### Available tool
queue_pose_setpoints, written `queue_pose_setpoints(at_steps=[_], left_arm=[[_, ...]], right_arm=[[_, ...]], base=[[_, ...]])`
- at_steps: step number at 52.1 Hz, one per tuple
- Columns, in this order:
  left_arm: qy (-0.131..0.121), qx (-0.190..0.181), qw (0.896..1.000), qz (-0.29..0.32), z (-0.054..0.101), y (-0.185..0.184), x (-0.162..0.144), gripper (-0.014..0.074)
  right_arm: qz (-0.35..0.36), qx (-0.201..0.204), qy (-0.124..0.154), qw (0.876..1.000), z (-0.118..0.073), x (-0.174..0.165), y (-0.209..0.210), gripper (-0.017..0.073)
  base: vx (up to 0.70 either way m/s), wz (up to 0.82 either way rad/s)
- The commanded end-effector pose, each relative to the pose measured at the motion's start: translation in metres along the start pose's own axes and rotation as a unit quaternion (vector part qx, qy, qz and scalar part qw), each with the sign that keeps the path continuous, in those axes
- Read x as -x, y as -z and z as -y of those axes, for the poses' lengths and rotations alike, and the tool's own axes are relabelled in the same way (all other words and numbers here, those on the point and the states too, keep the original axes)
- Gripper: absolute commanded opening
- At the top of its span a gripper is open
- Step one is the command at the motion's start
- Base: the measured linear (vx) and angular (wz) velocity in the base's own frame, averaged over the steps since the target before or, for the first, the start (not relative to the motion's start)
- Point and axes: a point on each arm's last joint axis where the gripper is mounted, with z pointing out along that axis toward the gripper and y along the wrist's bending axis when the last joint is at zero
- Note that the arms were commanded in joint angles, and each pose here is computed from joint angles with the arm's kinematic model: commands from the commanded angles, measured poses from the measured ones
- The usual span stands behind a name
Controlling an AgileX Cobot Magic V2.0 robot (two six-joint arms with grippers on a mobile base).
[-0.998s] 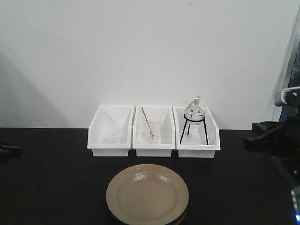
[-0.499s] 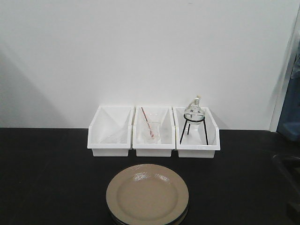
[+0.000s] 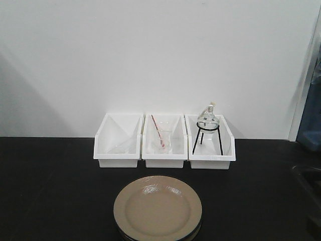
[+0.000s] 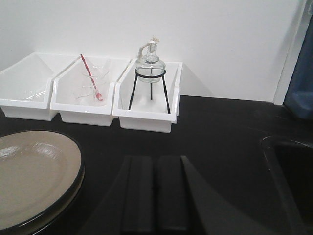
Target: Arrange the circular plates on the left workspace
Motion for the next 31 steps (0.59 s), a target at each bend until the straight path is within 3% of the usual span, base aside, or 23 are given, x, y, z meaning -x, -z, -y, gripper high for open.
queue_pose_setpoints(at_steps=[1,14,20,27,31], left_arm=[[0.017,0.014,0.999,0.026,-0.004,0.002,0.011,-0.0001],[0.012,0.030,0.999,0.028,-0.007,0.002,0.012,-0.0001],[0.052,0.063,0.995,0.062,-0.012,0.005,0.017,-0.0001],[0.038,0.063,0.994,0.075,-0.007,0.016,0.018,-0.0001],[0.054,0.064,0.994,0.067,-0.003,0.022,0.011,-0.0001]], right_arm=[[0.032,-0.023,0.001,0.999,0.005,0.014,0.004,-0.0004],[0.032,-0.021,0.001,0.999,0.004,0.014,0.004,-0.0004],[0.032,-0.021,0.001,0.999,0.004,0.014,0.004,-0.0004],[0.032,-0.021,0.001,0.999,0.004,0.014,0.004,-0.0004],[0.032,-0.021,0.001,0.999,0.004,0.014,0.004,-0.0004]], base=[[0.00,0.00],[0.00,0.00],[0.00,0.00],[0.00,0.00],[0.00,0.00]])
